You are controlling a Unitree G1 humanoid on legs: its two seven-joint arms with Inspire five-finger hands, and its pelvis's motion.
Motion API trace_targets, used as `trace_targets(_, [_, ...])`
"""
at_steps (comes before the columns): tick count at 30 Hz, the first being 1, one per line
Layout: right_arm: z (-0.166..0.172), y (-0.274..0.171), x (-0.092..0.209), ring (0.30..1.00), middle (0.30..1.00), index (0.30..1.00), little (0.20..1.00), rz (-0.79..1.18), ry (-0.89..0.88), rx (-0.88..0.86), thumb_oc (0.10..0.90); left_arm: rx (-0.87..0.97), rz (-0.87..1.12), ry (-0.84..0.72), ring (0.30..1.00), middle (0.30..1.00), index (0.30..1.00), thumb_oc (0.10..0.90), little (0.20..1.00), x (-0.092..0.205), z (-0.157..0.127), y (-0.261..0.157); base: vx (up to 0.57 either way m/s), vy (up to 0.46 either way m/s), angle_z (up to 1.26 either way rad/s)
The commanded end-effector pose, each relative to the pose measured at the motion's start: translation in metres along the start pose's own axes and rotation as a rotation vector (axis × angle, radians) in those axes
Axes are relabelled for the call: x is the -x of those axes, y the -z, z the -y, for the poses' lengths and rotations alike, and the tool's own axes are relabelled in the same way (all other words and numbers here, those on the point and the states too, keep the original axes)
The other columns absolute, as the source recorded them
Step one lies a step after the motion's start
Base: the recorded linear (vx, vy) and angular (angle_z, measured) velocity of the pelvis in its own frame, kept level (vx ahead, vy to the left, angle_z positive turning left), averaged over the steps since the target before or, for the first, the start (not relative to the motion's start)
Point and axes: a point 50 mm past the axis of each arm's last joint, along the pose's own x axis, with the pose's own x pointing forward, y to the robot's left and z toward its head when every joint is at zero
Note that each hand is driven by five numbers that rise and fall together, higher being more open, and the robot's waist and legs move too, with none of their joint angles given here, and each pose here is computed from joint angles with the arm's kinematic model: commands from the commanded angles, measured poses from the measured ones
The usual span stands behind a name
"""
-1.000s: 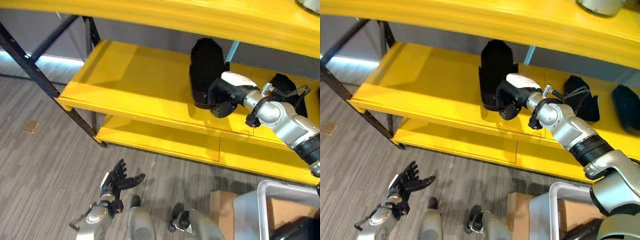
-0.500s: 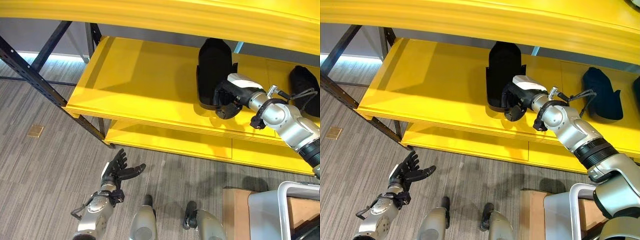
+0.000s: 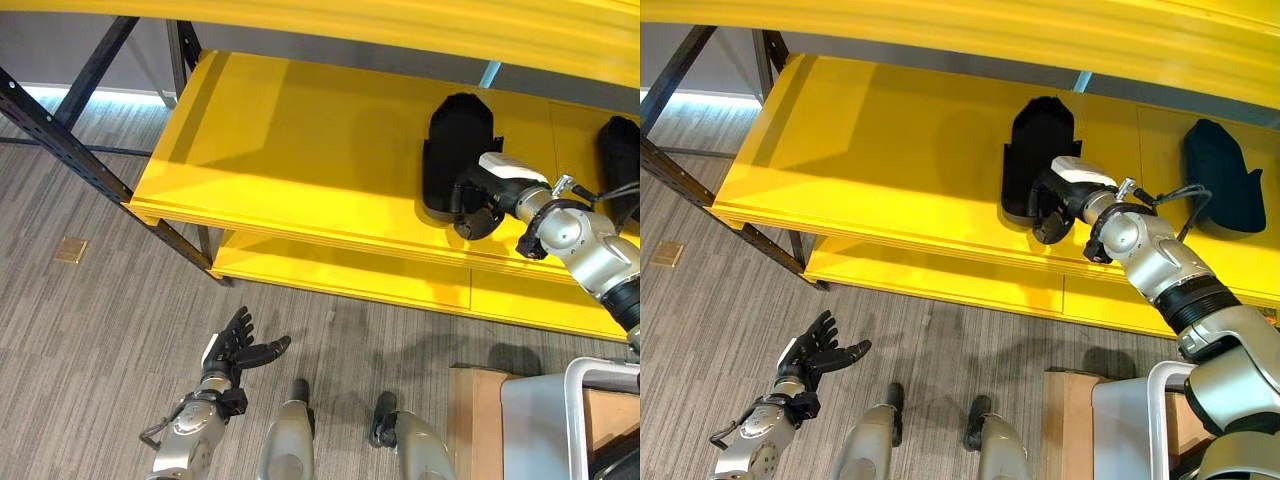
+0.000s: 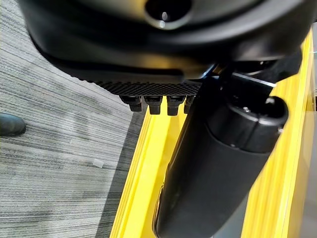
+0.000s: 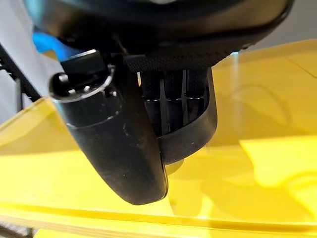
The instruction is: Move parts from the plastic box to the shelf.
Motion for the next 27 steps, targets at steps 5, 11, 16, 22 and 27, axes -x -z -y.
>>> trace_targets(5, [0.091,-0.026,0.002,0.300,0.300,0.300,0.300,0.069,0.326,0.043,0.400,-0.056,0.173,0.040,1.000,1.000,1.000,0.900,1.000,0.002,-0.007,-0.036,-0.01,0.003,0.02])
trace_targets(11, [0.104,-0.016,0.003,0.300,0.300,0.300,0.300,-0.001,0.350,0.105,0.400,-0.045,0.171,0.045,1.000,1.000,1.000,0.900,1.000,0.002,-0.005,-0.034,-0.01,0.003,0.00])
trace_targets(16, [0.108,-0.013,0.006,0.300,0.300,0.300,0.300,-0.011,0.347,0.138,0.400,-0.039,0.177,0.044,1.000,1.000,1.000,0.900,1.000,0.002,-0.005,-0.035,-0.01,-0.010,0.01])
trace_targets(22, [0.117,-0.001,0.015,0.300,0.300,0.300,0.300,-0.053,0.356,0.190,0.400,-0.035,0.175,0.041,1.000,1.000,1.000,0.900,1.000,0.003,-0.007,-0.033,-0.01,-0.036,0.06])
trace_targets(27, [0.117,0.003,0.017,0.300,0.300,0.300,0.300,-0.061,0.347,0.204,0.400,-0.032,0.168,0.043,1.000,1.000,1.000,0.900,1.000,0.004,-0.007,-0.031,-0.01,-0.032,0.03])
